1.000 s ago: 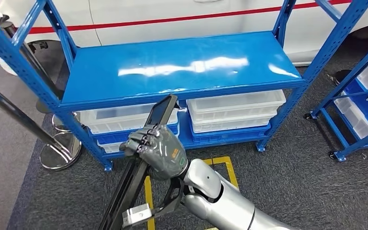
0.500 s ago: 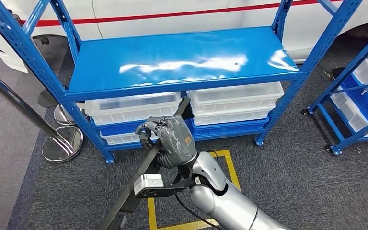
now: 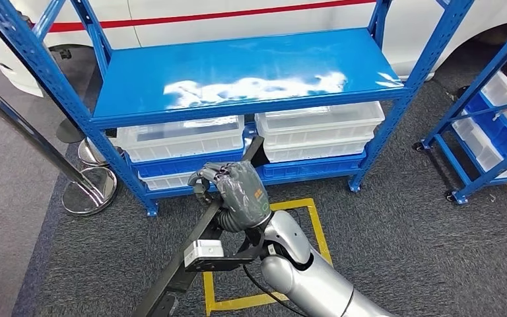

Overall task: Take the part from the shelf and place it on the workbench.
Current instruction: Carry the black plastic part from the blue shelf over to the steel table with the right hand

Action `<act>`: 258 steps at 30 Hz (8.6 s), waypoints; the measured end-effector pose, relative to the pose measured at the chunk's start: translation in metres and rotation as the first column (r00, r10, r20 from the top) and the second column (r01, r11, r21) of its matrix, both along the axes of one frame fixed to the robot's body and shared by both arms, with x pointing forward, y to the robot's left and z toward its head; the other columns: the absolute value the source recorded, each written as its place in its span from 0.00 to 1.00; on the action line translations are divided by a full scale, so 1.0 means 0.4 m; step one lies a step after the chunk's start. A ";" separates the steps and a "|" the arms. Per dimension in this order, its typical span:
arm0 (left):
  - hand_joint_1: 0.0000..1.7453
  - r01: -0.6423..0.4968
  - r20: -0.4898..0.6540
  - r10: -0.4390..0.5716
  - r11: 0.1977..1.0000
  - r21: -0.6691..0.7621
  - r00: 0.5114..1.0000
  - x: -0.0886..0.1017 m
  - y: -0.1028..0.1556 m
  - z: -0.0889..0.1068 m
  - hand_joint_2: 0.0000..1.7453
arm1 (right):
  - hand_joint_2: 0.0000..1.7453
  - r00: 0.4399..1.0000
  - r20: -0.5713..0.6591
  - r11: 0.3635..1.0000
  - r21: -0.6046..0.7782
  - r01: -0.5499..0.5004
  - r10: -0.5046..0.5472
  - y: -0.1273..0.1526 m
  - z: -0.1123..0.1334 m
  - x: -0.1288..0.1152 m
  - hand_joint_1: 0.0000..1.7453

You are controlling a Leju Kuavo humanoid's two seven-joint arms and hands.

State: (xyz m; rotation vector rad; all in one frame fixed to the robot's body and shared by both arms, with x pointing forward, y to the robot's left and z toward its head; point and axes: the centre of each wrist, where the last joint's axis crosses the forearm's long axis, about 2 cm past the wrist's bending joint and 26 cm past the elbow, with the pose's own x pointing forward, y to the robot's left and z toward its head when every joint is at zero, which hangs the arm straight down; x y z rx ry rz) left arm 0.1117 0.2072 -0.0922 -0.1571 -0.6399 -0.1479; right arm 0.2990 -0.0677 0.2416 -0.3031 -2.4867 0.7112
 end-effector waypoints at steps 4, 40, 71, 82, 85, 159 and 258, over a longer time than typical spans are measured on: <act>0.00 0.001 0.001 -0.001 1.000 -0.002 1.000 0.000 -0.003 0.001 1.00 | 1.00 1.000 0.004 1.000 0.002 0.008 -0.008 -0.002 0.002 0.002 1.00; 0.00 -0.003 -0.003 0.003 1.000 -0.011 1.000 -0.006 -0.017 0.001 1.00 | 1.00 1.000 0.012 1.000 -0.025 0.016 -0.016 -0.005 -0.007 0.000 1.00; 0.00 -0.004 0.002 0.004 1.000 -0.007 1.000 -0.002 -0.017 0.002 1.00 | 1.00 1.000 0.012 1.000 -0.022 0.010 -0.010 0.002 -0.002 0.000 1.00; 0.00 -0.004 -0.001 0.004 1.000 -0.007 1.000 -0.003 -0.017 0.002 1.00 | 1.00 1.000 0.017 1.000 -0.023 0.008 -0.008 0.005 0.002 0.002 1.00; 0.00 -0.004 -0.002 0.004 1.000 -0.006 1.000 -0.003 -0.017 0.002 1.00 | 1.00 1.000 0.018 1.000 -0.025 0.008 -0.007 0.006 0.002 0.003 1.00; 0.00 0.033 -0.002 -0.033 0.999 0.017 0.999 0.021 -0.011 0.007 1.00 | 1.00 0.997 0.081 0.994 -0.110 0.029 -0.020 -0.026 -0.024 -0.003 1.00; 0.00 0.141 0.032 -0.145 0.986 0.091 0.989 0.052 -0.004 0.015 1.00 | 1.00 0.990 0.137 0.992 -0.123 0.030 -0.013 -0.100 -0.041 -0.053 1.00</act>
